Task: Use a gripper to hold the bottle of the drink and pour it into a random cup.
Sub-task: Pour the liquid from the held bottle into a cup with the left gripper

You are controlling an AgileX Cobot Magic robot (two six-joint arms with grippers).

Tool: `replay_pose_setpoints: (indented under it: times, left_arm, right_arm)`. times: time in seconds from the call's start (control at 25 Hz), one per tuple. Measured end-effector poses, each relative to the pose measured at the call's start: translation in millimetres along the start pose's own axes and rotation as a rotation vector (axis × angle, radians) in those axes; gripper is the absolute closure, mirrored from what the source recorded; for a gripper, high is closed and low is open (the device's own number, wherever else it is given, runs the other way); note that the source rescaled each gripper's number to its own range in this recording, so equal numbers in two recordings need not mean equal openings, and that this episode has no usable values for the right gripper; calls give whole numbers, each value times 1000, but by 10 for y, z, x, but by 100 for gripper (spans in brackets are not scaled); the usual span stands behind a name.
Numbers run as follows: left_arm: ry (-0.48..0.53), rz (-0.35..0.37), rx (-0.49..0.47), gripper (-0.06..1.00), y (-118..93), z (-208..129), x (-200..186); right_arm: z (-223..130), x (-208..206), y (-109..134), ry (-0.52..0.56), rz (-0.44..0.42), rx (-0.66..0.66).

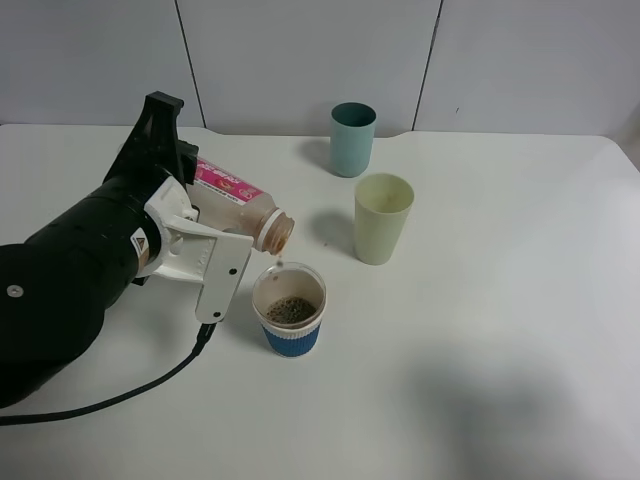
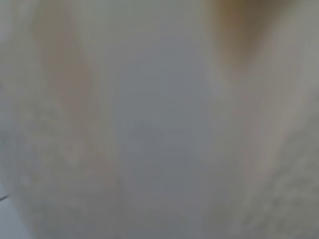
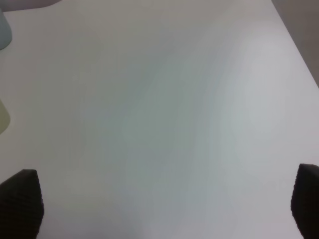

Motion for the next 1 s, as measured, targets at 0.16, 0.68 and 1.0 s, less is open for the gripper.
replay_pose_setpoints:
  times: [0.16,0.68,1.0]
  left_arm:
    - [0,0,17,94,0,0,0]
    - [7,38,124,94,41,44,-76]
    - [14,41,168,94,46,36,-77]
  right_arm:
    - [0,0,0,0,0,0]
    - [0,0,0,0,0,0]
    - [0,0,0,0,0,0]
Point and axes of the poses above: a point on each arm's last joint axis where the gripper is mounted, x pointing out along that axis toward the gripper, y along the wrist's bending axis when the last joint is at zero, z = x × y, the point moved 3 cm from there along x, pointing out along that axis toward the gripper, and after that the axes turned 7 degrees about x, right-handed, at the moved point
